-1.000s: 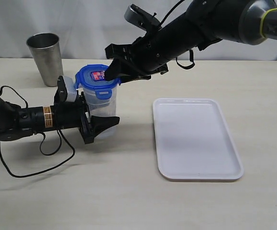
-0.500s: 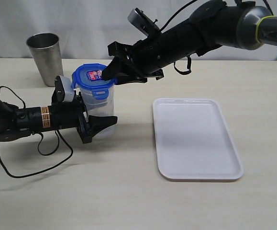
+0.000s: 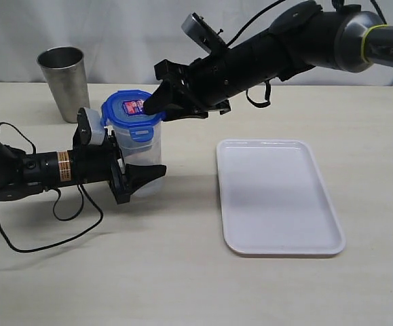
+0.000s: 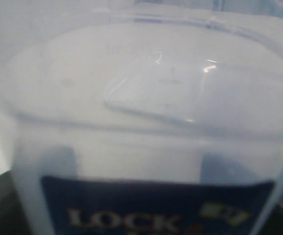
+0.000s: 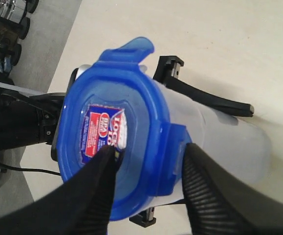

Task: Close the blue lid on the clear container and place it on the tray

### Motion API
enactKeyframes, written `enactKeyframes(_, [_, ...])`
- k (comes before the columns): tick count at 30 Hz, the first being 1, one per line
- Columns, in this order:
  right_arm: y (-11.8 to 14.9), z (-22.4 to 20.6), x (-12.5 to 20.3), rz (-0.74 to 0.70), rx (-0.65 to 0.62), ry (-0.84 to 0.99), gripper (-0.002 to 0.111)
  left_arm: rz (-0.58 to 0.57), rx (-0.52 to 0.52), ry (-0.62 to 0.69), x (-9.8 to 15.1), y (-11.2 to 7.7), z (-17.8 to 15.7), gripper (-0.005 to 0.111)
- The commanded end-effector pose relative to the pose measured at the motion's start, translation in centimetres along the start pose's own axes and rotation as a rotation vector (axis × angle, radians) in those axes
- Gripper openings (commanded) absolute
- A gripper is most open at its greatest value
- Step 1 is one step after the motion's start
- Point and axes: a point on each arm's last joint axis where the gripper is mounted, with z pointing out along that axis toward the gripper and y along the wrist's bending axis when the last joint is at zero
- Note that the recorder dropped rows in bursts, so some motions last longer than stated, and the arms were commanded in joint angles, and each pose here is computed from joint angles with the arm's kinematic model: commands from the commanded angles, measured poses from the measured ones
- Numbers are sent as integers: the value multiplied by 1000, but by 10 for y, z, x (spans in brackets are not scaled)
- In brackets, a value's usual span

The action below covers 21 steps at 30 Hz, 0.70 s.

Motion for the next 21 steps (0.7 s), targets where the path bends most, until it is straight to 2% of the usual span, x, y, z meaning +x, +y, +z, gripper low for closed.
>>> enactKeyframes(1, [-13,51,52,-77,-9,365,23,47,42,-14,-8,-7,11,0])
enactKeyframes(8, [-15,47,49,-101,22,362,23,48,44,-13,-8,-7,11,0])
enactKeyframes(14, [-6,33,33,-173,98,331,47,45,37,-15,-9,-6,11,0])
enactKeyframes(21, [12,20,14,-221,93,264,56,44,35,-16,-9,-6,11,0])
